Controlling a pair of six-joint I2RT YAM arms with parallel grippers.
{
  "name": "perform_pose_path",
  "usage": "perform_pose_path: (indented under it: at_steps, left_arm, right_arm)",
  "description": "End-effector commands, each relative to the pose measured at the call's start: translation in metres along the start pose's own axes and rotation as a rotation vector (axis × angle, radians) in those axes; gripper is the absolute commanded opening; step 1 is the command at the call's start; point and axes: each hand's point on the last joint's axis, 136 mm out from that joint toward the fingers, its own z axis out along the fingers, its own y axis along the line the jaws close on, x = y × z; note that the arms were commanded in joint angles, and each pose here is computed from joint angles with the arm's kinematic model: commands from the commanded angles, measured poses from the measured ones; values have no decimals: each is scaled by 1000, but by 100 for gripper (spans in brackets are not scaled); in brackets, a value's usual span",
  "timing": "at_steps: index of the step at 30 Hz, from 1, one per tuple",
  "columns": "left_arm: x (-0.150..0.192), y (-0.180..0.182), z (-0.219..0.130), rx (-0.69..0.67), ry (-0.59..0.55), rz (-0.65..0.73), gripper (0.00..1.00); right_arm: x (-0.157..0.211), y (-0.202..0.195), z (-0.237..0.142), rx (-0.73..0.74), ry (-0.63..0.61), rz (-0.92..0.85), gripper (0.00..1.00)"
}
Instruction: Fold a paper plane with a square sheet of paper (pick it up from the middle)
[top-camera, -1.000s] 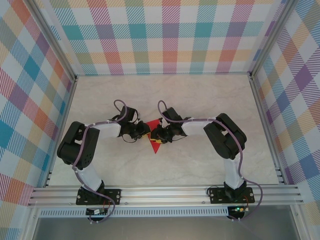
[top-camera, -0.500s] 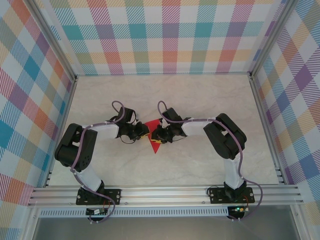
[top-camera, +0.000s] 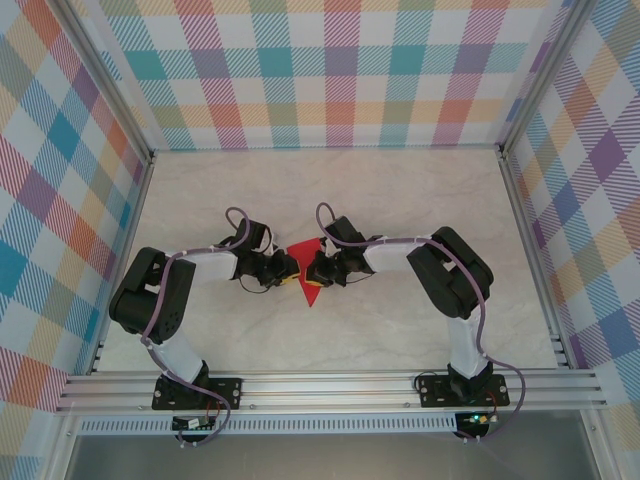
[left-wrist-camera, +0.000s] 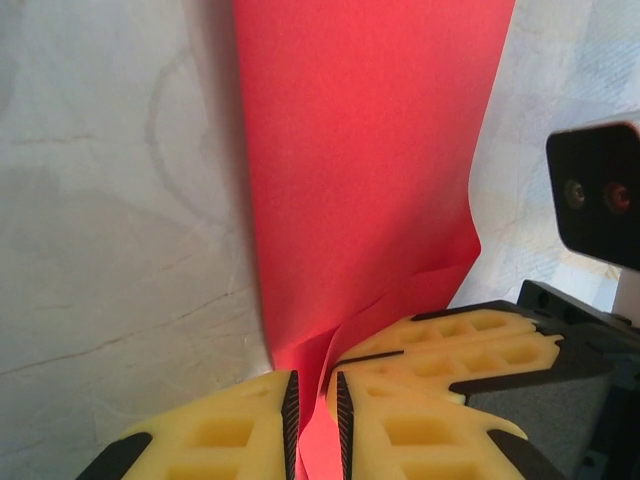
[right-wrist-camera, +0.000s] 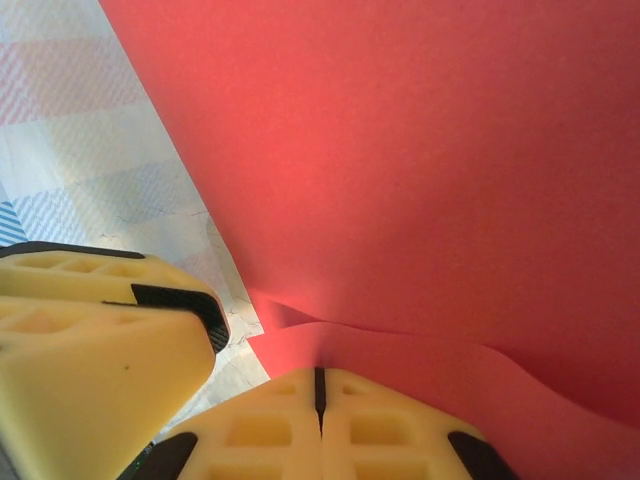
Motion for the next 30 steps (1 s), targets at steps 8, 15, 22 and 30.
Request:
perform_pose_path:
  at_steps: [8, 15, 22, 30]
  left_arm:
    - [9, -12, 2, 54, 38, 71, 22]
    - [10, -10, 9, 40, 56, 74, 21]
    - [11, -3, 12, -1, 61, 83, 21]
    - [12, -3, 16, -7, 70, 84, 17]
  right_arm:
    - [7, -21, 4, 64, 10, 29, 3]
    - [7, -21, 4, 64, 11, 32, 3]
    - [7, -21, 4, 63, 10, 34, 3]
    - [7, -19, 4, 58, 10, 33, 3]
